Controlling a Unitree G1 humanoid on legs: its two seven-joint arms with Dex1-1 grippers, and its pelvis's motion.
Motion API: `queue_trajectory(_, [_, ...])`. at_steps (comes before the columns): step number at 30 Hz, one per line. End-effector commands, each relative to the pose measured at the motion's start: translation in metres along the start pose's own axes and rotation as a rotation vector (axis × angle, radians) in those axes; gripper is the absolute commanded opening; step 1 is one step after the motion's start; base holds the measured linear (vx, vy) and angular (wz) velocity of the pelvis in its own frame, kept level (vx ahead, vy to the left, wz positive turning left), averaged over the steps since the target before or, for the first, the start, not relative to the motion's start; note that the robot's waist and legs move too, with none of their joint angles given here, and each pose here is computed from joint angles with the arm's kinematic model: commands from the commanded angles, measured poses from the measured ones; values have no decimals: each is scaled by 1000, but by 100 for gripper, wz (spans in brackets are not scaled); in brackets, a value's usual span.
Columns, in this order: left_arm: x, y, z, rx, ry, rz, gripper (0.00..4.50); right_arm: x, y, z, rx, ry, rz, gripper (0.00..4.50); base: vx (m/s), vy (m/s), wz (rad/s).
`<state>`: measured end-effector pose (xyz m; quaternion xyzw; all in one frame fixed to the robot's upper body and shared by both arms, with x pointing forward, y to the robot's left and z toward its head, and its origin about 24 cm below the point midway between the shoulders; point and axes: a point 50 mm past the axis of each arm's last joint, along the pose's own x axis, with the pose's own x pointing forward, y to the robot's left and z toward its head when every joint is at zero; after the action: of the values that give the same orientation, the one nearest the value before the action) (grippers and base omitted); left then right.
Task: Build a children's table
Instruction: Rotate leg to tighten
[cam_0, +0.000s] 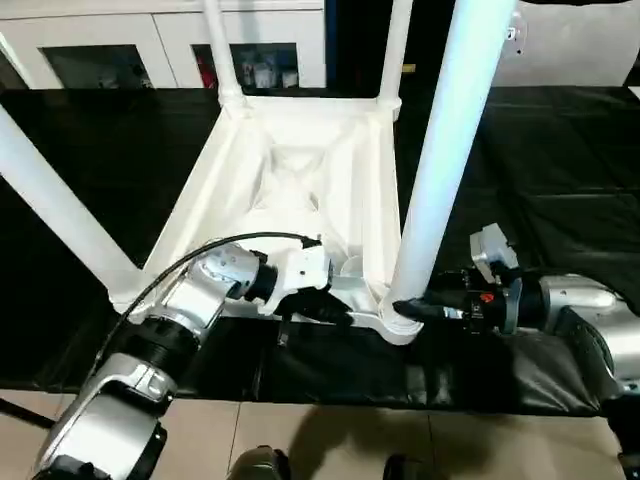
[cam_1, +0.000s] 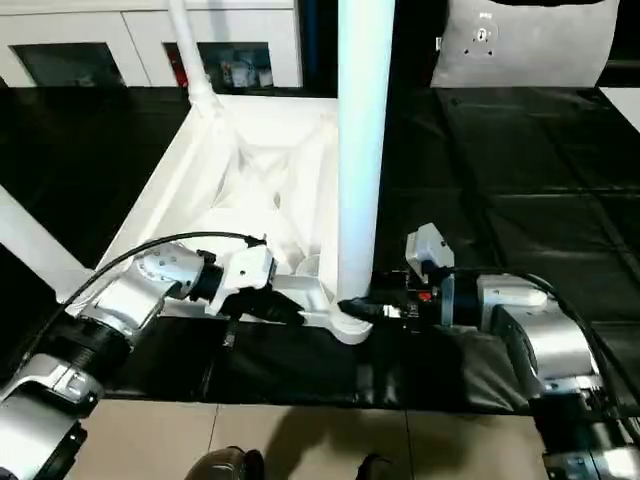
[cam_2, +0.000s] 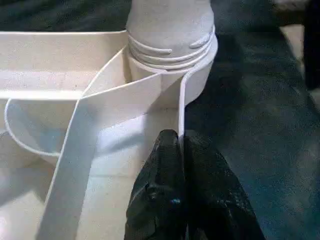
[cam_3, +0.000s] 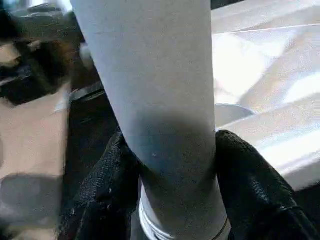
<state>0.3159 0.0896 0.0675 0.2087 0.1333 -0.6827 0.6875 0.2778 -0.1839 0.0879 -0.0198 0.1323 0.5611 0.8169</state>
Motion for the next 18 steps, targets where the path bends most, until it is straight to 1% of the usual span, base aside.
queue_trajectory(1, [14,1,20,16,-67,15,0,17,-1,-2,24,10,-59,196,0,0,0])
queue_trajectory(2, [15,1,21,9,-66,21,0,18,-2,-3,25,11,-81,196,0,0,0])
queue_trajectory(4, [20,6,25,-19,-62,91,0,26,-11,-3,48,8,-215,196,0,0,0])
queue_trajectory(5, [25,11,30,-36,-66,160,0,33,-18,-2,65,11,-319,195,0,0,0])
queue_trajectory(6, [28,15,33,-53,-70,209,0,37,-21,-2,74,18,-372,194,0,0,0])
queue_trajectory(7, [30,18,35,-66,-71,241,0,39,-23,-2,80,23,-402,194,0,0,0])
queue_trajectory(10, [41,25,46,-120,-89,352,0,55,-27,1,125,22,-508,194,0,0,0])
queue_trajectory(11, [47,27,52,-134,-97,399,0,63,-29,3,162,2,-562,194,0,0,0])
queue_trajectory(13, [53,29,59,-144,-108,451,0,73,-32,5,200,-30,-620,194,0,0,0])
queue_trajectory(14, [54,29,60,-145,-109,454,0,73,-32,5,201,-32,-625,194,0,0,0])
queue_trajectory(15, [59,30,66,-153,-119,485,0,81,-35,5,204,-41,-673,194,0,0,0])
queue_trajectory(16, [60,30,69,-156,-127,495,0,84,-34,7,209,-59,-666,228,0,0,0])
queue_trajectory(18, [59,31,71,-157,-133,499,0,85,-32,10,216,-95,-639,263,0,0,0])
